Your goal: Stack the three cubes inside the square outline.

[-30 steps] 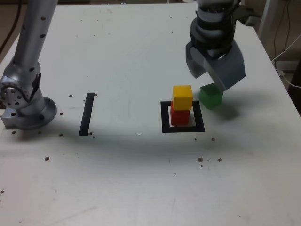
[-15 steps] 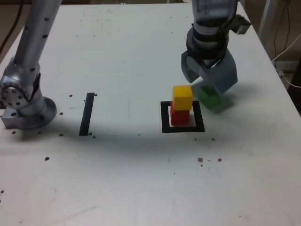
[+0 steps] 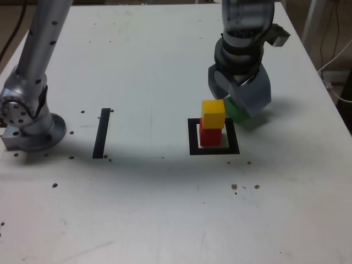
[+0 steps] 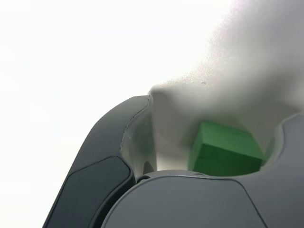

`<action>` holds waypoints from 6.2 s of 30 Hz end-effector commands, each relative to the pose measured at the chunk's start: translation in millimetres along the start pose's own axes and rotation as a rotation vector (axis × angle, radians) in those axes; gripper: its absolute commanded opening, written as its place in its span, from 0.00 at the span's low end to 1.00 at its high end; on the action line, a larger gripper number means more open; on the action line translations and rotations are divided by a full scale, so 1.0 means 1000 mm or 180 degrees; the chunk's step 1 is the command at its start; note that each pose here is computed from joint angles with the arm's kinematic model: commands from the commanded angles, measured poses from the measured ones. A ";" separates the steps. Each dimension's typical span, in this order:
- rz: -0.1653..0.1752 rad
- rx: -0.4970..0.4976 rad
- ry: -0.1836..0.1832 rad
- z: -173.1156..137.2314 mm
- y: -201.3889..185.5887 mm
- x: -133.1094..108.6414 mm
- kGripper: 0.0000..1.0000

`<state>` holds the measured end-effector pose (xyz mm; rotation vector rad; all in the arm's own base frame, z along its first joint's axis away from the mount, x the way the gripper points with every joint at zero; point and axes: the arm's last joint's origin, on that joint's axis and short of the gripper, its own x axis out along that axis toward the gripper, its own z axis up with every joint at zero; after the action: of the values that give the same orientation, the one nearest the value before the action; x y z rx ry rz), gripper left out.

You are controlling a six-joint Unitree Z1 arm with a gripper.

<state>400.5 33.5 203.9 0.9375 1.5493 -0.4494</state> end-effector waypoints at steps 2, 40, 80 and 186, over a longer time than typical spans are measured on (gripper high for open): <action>-0.0012 0.0008 0.0006 0.002 -0.001 0.002 0.79; 0.0123 -0.0949 -0.0130 -0.005 -0.007 -0.051 0.11; -0.0495 -0.2626 0.0286 -0.016 -0.044 -0.139 0.12; -0.0225 -0.2678 0.0435 -0.007 -0.087 -0.140 0.99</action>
<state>332.9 -56.3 311.6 0.2686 1.6801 0.2519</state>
